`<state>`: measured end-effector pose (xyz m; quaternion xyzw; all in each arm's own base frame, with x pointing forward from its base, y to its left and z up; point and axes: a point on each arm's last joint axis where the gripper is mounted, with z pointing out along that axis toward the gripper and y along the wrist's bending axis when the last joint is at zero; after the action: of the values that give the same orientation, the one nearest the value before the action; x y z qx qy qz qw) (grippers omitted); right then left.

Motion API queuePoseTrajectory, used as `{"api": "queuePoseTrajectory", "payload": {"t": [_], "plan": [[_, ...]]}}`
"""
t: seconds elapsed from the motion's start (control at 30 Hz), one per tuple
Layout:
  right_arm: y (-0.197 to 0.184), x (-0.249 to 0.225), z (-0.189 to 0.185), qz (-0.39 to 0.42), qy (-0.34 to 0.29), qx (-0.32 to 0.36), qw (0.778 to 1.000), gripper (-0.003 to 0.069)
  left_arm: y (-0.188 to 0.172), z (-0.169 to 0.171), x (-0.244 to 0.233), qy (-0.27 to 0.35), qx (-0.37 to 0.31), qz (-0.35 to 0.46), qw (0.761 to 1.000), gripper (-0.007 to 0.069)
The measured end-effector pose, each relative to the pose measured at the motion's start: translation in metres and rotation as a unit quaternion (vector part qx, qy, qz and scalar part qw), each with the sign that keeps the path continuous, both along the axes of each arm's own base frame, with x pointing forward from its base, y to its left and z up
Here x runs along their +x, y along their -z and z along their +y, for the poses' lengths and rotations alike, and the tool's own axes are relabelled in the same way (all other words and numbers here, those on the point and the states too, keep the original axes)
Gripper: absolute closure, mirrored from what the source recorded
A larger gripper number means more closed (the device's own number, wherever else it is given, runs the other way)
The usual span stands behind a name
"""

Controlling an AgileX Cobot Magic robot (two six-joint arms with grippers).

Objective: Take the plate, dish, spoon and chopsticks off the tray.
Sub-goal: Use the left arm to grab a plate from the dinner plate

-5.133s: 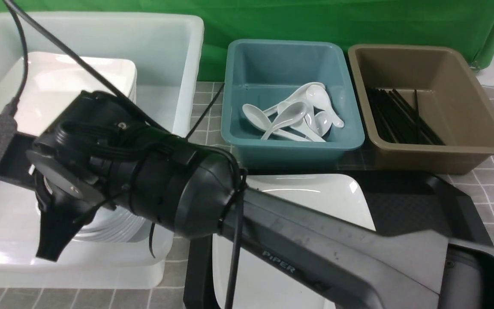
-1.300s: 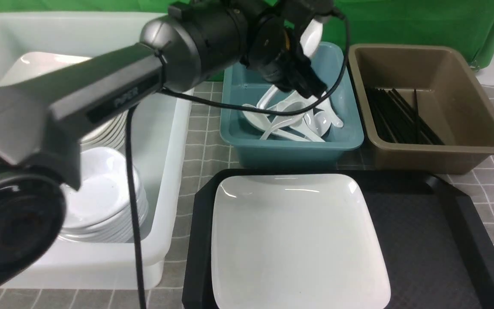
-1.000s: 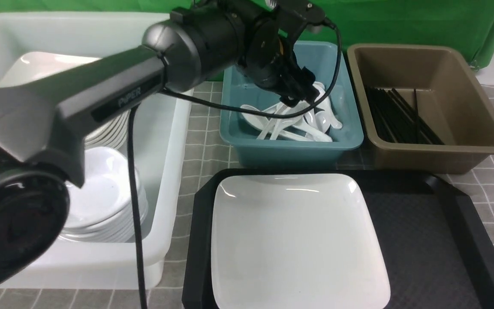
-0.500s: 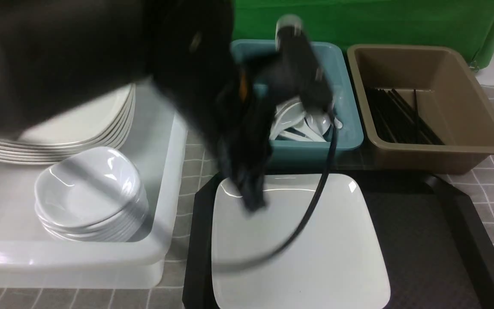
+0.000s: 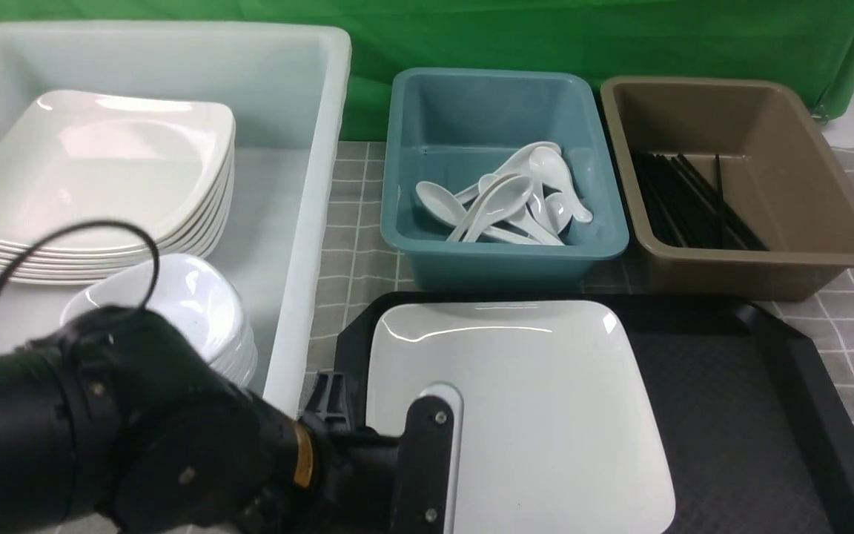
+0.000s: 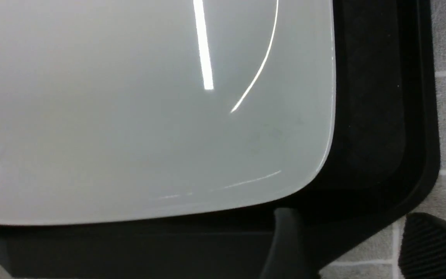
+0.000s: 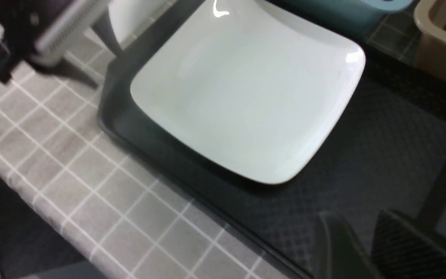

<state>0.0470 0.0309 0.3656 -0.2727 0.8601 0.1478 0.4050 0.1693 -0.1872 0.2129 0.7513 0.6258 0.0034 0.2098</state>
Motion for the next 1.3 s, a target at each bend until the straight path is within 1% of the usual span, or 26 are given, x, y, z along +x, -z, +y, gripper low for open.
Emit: {"api": "queuePoseTrajectory", "payload": {"t": [0.07, 0.13, 0.4, 0.6, 0.97, 1.13, 1.3], "plan": [[-0.001, 0.0, 0.001, -0.002, 0.0, 0.007, 1.0, 0.0473, 0.004, 0.0, 0.0, 0.022, -0.003, -0.017, 1.0, 0.0176], [-0.001, 0.0, 0.001, -0.003, 0.001, 0.011, 1.0, 0.0473, 0.006, 0.0, 0.0, 0.038, -0.009, -0.034, 0.999, 0.0157], [-0.003, 0.001, 0.003, -0.006, 0.004, 0.027, 1.0, 0.0473, 0.009, -0.004, 0.003, 0.068, -0.02, -0.06, 0.996, 0.0155], [-0.003, 0.001, 0.003, -0.007, 0.004, 0.028, 1.0, 0.0473, 0.026, -0.007, 0.006, 0.073, 0.005, -0.037, 0.997, 0.0155], [-0.003, 0.001, 0.003, -0.006, 0.004, 0.029, 1.0, 0.047, 0.055, -0.018, 0.016, 0.078, 0.014, -0.037, 0.996, 0.0156], [-0.003, 0.001, 0.003, -0.006, 0.004, 0.029, 1.0, 0.0465, 0.059, -0.023, 0.022, 0.084, 0.004, -0.059, 0.995, 0.0159], [-0.003, 0.001, 0.003, -0.005, 0.005, 0.028, 1.0, 0.0462, 0.06, -0.025, 0.024, 0.065, -0.005, -0.057, 0.996, 0.0183]]}}
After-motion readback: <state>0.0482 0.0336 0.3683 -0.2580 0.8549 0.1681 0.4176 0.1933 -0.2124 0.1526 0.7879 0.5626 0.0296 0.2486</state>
